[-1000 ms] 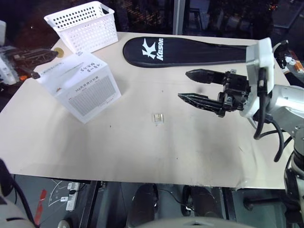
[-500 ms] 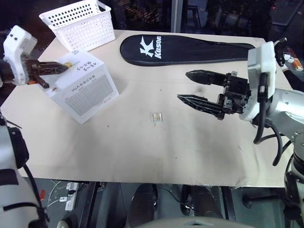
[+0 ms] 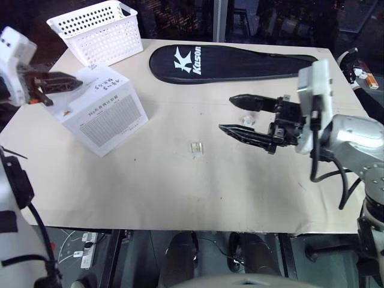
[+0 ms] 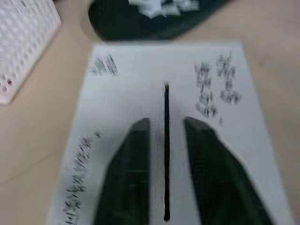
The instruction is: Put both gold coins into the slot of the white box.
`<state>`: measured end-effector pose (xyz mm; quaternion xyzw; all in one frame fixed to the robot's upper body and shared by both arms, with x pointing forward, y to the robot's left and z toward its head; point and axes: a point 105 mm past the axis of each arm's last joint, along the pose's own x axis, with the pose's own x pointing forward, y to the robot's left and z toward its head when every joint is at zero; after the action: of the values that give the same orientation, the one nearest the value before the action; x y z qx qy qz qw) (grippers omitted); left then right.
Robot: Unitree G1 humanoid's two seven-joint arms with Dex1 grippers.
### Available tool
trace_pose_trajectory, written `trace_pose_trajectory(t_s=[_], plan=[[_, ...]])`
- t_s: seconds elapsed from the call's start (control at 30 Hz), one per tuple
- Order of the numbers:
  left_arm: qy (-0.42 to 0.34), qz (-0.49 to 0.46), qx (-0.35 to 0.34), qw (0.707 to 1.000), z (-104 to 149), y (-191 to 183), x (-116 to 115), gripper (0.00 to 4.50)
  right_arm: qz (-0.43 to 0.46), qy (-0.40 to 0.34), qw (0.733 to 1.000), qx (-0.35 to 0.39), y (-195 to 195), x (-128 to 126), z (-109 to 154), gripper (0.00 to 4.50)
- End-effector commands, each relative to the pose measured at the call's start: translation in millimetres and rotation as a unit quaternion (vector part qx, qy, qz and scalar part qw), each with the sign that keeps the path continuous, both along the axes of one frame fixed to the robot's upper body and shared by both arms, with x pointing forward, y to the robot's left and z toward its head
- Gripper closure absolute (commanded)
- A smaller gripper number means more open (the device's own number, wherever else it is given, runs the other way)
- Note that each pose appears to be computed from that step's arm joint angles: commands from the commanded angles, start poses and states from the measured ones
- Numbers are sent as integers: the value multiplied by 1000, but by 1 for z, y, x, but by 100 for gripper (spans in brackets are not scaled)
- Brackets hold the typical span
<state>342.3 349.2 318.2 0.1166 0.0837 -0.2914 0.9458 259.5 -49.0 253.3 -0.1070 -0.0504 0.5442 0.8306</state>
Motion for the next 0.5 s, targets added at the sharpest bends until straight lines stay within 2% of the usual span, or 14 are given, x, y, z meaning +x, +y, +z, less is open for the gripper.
trace_pose_trajectory(t_s=[0.03, 0.13, 0.23, 0.4, 0.5], plan=[[-53, -84, -34, 994, 47, -37, -30, 294, -41, 23, 999, -17, 7, 13, -30, 145], [-6, -136, -34, 990, 23, -74, -49, 294, -48, 45, 997, -29, 15, 19, -50, 145], [26, -161, -38, 986, -17, -109, -65, 294, -54, 65, 996, -42, 22, 26, -68, 145], [18, -147, -64, 987, -62, -140, -85, 294, -64, 97, 992, -39, 43, 41, -85, 145], [7, -145, -74, 987, -79, -147, -95, 294, -91, 118, 988, -42, 54, 55, -95, 145]])
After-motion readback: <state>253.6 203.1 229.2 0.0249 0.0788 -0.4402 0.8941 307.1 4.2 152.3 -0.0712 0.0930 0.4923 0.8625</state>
